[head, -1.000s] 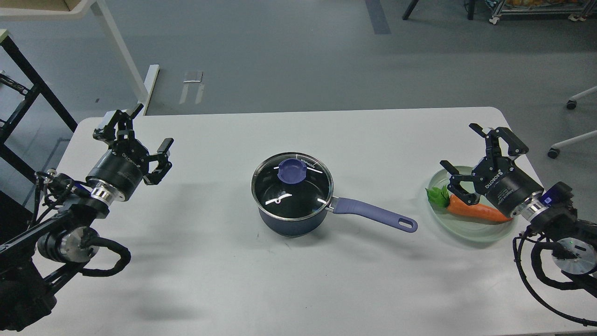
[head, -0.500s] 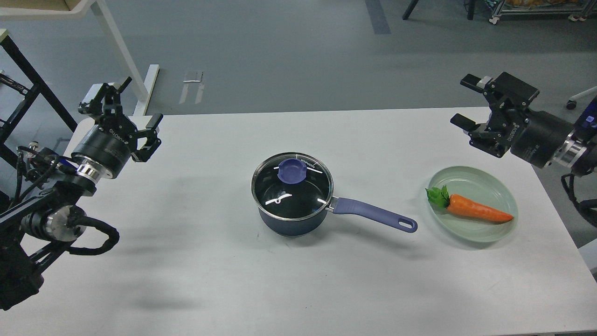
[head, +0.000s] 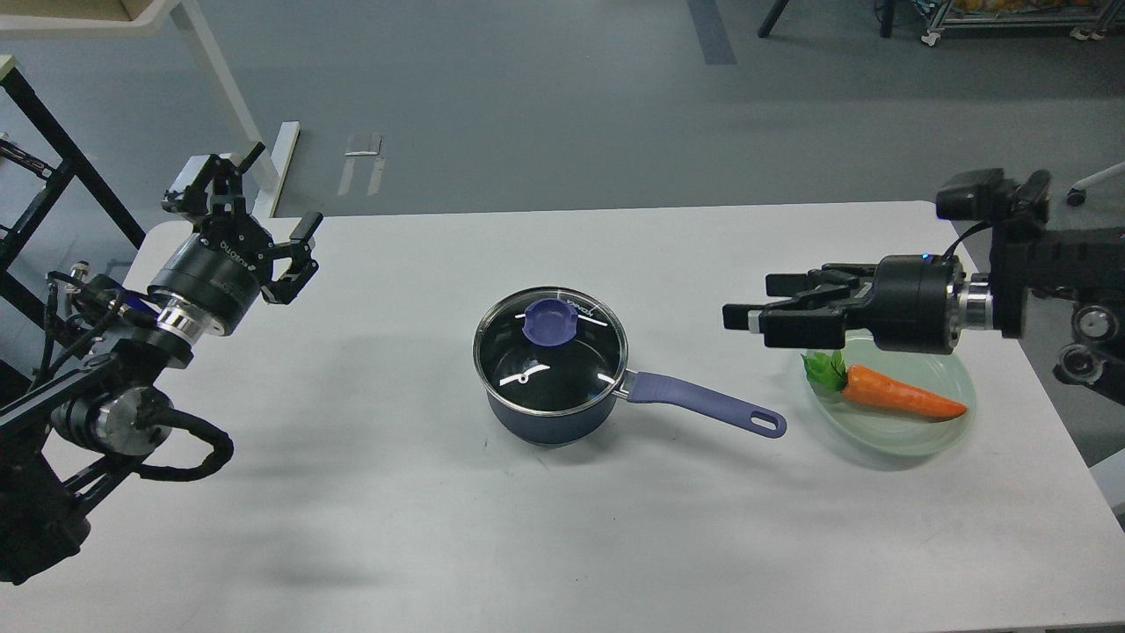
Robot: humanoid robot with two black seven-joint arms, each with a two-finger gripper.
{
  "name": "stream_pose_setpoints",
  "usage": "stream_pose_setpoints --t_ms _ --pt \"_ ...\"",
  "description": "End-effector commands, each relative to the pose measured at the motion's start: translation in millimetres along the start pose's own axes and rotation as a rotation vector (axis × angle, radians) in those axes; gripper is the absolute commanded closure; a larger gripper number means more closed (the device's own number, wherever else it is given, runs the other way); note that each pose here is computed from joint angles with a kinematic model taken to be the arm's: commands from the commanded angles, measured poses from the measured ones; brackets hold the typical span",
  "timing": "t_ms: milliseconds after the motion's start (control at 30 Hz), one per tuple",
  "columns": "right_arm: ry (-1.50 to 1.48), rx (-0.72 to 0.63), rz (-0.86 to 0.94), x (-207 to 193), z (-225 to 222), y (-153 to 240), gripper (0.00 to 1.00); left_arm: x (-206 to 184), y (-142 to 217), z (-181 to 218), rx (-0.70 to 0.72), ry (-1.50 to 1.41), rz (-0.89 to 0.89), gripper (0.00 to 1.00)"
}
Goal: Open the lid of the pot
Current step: 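Lower the right gripper onto the purple pot handle and grasp it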
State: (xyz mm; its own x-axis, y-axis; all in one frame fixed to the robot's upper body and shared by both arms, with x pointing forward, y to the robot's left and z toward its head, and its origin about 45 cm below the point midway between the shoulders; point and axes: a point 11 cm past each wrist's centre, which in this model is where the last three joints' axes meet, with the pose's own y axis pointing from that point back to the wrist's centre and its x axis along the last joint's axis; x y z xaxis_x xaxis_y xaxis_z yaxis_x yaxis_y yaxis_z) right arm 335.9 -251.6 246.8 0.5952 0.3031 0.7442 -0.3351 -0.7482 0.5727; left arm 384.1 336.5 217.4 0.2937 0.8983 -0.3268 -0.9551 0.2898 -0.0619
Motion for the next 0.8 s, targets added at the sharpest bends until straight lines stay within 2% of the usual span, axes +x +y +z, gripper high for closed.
stream_pose_setpoints --t_ms 0,467,633,733,767 --pt "0.085 0.011 -0.092 -19 -3 -16 0.0 -3 0 1 -0.001 0.003 -0.009 0.01" --pt "0.191 0.035 -0.223 -45 -3 -56 0.02 -9 -1 0 -0.003 0.01 -0.018 0.01" --pt "0.201 0.031 -0.223 -42 -2 -57 0.1 -10 -2 0 -0.004 0.013 -0.021 0.01" --pt "0.222 0.019 -0.229 -40 1 -54 0.29 -12 -2 -2 -0.003 0.018 -0.024 0.01" --pt "0.228 0.016 -0.231 -40 2 -53 0.31 -13 -2 -3 -0.003 0.018 -0.024 0.01"
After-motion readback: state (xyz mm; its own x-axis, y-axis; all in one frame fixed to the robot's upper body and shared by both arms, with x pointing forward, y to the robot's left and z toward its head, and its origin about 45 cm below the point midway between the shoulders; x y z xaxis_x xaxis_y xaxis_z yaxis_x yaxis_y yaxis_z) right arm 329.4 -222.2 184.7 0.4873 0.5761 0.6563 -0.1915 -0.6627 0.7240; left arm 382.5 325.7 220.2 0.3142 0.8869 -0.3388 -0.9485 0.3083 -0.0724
